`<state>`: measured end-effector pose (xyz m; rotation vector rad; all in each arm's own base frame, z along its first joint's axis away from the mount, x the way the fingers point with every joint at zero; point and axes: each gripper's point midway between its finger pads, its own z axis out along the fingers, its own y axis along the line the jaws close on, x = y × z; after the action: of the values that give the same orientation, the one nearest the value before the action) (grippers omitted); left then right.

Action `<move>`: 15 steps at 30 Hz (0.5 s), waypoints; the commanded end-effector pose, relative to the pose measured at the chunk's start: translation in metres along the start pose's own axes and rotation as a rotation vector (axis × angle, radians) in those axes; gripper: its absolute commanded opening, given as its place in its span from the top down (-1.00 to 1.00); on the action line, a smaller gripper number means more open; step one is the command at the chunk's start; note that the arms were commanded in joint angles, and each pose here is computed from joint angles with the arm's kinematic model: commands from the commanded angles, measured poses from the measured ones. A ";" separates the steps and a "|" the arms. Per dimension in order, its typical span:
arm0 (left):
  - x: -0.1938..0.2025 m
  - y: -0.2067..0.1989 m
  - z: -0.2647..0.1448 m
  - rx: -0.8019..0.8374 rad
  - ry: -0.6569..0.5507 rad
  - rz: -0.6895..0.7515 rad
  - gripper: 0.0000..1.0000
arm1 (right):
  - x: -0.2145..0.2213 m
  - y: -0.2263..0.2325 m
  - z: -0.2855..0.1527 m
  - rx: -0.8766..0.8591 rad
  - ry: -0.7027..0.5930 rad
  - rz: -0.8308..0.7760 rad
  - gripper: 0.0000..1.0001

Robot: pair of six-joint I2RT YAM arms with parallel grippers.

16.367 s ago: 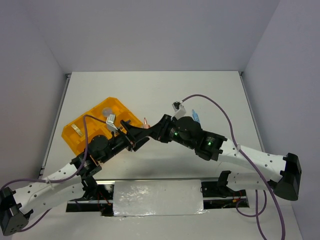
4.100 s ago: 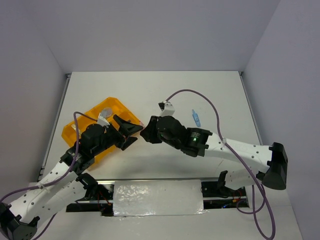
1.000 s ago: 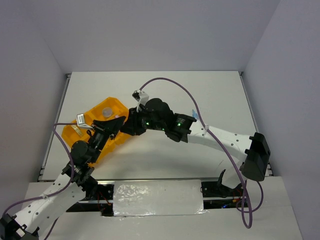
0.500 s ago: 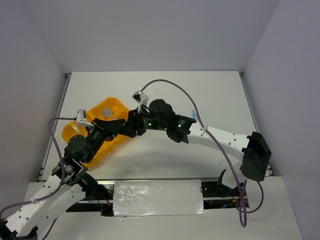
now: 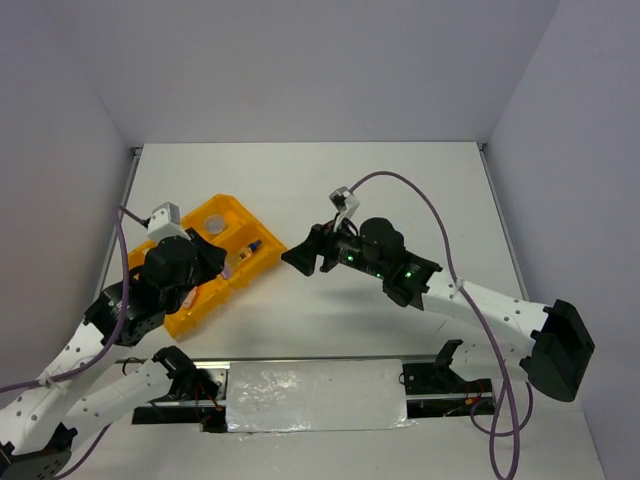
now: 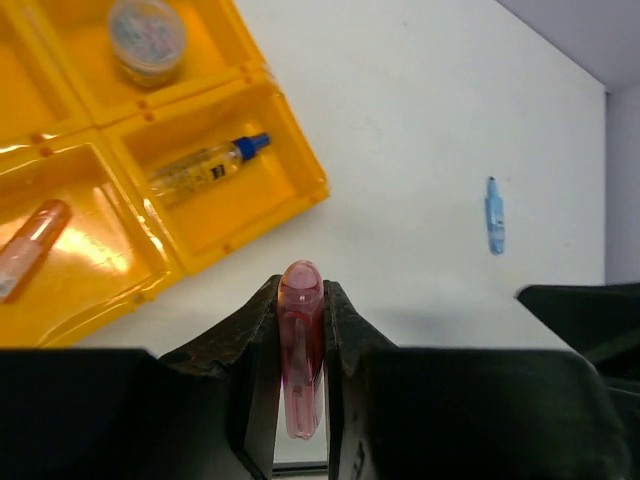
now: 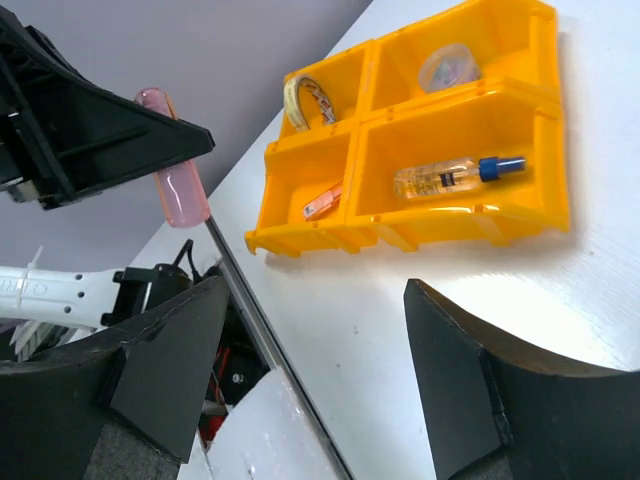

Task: Sort the stationery into containers
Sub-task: Close the pen cap on the pen, then place the pen in the storage box.

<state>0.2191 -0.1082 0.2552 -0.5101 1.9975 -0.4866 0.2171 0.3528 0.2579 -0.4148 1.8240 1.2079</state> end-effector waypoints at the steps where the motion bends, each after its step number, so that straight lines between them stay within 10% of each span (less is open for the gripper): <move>1: -0.014 0.023 -0.004 -0.106 -0.062 0.047 1.00 | -0.022 0.002 -0.017 0.000 -0.091 -0.026 -0.58; 7: -0.024 0.109 -0.006 -0.610 -0.106 0.120 1.00 | -0.024 -0.019 -0.035 0.144 -0.074 -0.043 -0.58; 15: -0.003 0.162 0.045 -0.730 0.019 0.062 1.00 | -0.009 -0.026 -0.060 0.154 -0.075 -0.039 -0.58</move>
<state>0.2239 0.0214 0.1568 -0.8779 2.1629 0.3459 0.2117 0.2998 0.2605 -0.3215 1.8306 1.0698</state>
